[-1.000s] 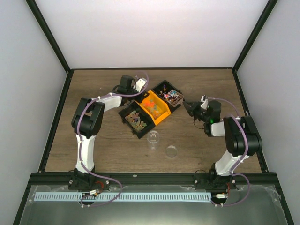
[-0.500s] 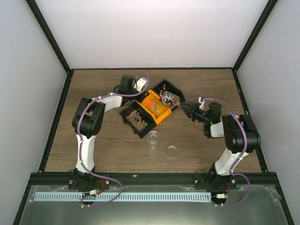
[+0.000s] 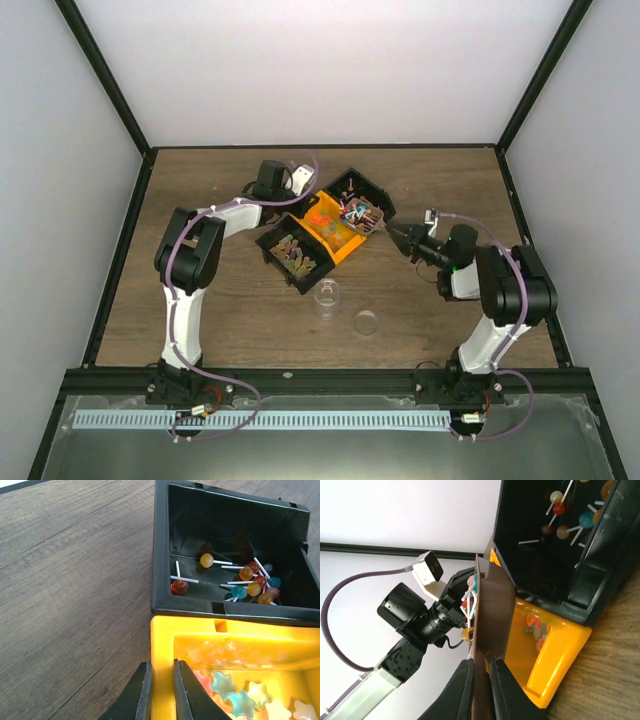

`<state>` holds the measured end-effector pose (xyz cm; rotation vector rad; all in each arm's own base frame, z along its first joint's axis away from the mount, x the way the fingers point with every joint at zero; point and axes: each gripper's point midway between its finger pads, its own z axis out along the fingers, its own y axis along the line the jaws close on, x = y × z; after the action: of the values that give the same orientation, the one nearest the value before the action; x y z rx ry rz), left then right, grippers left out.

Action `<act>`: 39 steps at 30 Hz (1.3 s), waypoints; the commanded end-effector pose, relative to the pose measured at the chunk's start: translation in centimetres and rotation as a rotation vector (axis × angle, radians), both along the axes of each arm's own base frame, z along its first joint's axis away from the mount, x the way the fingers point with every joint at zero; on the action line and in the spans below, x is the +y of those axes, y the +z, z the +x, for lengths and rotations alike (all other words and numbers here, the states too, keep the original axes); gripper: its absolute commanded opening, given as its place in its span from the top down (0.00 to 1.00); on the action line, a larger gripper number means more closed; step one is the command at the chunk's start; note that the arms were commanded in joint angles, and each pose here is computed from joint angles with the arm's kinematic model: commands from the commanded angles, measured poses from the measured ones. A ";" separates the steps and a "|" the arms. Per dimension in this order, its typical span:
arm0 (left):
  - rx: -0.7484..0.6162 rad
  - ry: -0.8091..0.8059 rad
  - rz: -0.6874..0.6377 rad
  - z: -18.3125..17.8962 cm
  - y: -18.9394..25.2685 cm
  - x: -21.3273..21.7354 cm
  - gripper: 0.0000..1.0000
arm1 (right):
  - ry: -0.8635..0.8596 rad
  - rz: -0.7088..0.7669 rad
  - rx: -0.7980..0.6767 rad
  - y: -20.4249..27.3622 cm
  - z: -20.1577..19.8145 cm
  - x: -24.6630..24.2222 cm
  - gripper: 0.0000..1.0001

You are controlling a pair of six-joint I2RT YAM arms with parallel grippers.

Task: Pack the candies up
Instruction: Scoop the fake candies from the storage box.

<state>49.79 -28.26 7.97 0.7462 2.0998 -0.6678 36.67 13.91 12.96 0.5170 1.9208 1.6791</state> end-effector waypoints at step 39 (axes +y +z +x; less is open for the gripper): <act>0.067 0.054 0.063 -1.3 -2.9 1.3 0.56 | 0.087 -0.039 -0.127 4.2 -1.9 -2.3 0.99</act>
<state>50.52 -27.77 7.98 0.7053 2.0956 -0.6243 35.32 11.91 15.89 0.3704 1.9281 1.6909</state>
